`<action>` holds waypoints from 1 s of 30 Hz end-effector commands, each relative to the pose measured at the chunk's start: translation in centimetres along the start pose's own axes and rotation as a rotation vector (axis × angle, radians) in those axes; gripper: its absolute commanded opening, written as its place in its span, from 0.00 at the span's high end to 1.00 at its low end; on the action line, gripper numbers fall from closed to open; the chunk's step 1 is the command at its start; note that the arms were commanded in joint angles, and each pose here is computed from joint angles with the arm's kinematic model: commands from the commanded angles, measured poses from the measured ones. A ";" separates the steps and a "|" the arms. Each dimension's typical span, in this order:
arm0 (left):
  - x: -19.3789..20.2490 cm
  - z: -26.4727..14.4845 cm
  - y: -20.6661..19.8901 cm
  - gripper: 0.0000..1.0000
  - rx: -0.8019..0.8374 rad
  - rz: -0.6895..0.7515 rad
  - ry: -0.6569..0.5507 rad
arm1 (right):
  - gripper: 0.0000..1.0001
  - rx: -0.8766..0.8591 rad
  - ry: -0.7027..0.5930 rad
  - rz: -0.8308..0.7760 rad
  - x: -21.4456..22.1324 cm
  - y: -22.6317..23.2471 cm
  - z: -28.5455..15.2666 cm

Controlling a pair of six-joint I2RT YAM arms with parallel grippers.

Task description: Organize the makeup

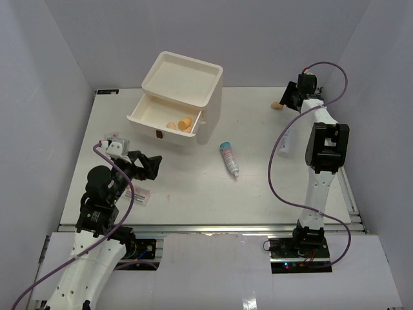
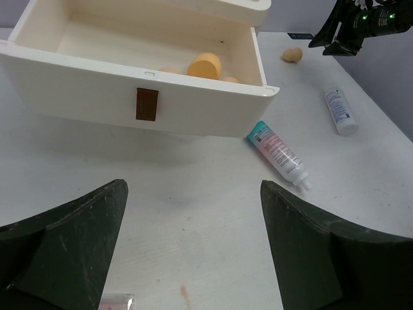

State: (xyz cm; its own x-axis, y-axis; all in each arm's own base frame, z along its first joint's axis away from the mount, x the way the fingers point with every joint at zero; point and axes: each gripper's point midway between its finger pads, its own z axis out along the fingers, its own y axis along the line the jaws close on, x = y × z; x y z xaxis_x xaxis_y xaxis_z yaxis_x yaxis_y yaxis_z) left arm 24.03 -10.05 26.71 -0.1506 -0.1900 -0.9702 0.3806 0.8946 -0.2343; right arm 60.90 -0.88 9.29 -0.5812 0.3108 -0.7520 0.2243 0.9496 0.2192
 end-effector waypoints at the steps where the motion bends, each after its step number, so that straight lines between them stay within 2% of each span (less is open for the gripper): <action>1: 0.6 0.4 0.2 0.05 0.000 -0.004 0.016 | 0.38 -0.025 -0.083 0.045 -3.1 0.2 1.2; 5: 0.9 0.6 0.3 0.05 -0.004 -0.007 0.030 | 0.39 -0.059 -0.086 0.056 -3.3 0.7 2.6; 16: 1.1 0.8 0.8 0.05 -0.018 -0.010 0.038 | 0.46 -0.118 -0.002 0.114 0.0 1.3 5.0; 18: 1.1 0.8 0.7 0.05 -0.017 -0.010 0.038 | 0.52 -0.126 0.011 0.121 0.5 1.3 5.2; 22: 1.1 0.8 0.7 0.05 -0.015 -0.010 0.038 | 0.71 -0.139 0.013 0.110 0.7 1.5 5.4; 28: 1.1 0.8 0.7 0.05 -0.015 -0.011 0.039 | 0.90 -0.148 -0.007 0.072 0.1 1.4 5.1; 30: 1.1 0.8 0.7 0.05 -0.015 -0.011 0.039 | 0.92 -0.162 -0.016 0.062 -0.3 1.5 4.8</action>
State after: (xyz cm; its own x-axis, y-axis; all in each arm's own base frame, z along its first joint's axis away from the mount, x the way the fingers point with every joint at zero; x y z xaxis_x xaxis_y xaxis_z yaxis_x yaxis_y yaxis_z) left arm 24.79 -9.86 25.75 -0.1853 -0.1833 -0.9654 0.3591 0.9019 -0.2402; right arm 64.05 0.39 5.05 -0.5997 0.3980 -0.6942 0.1882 0.9134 0.3610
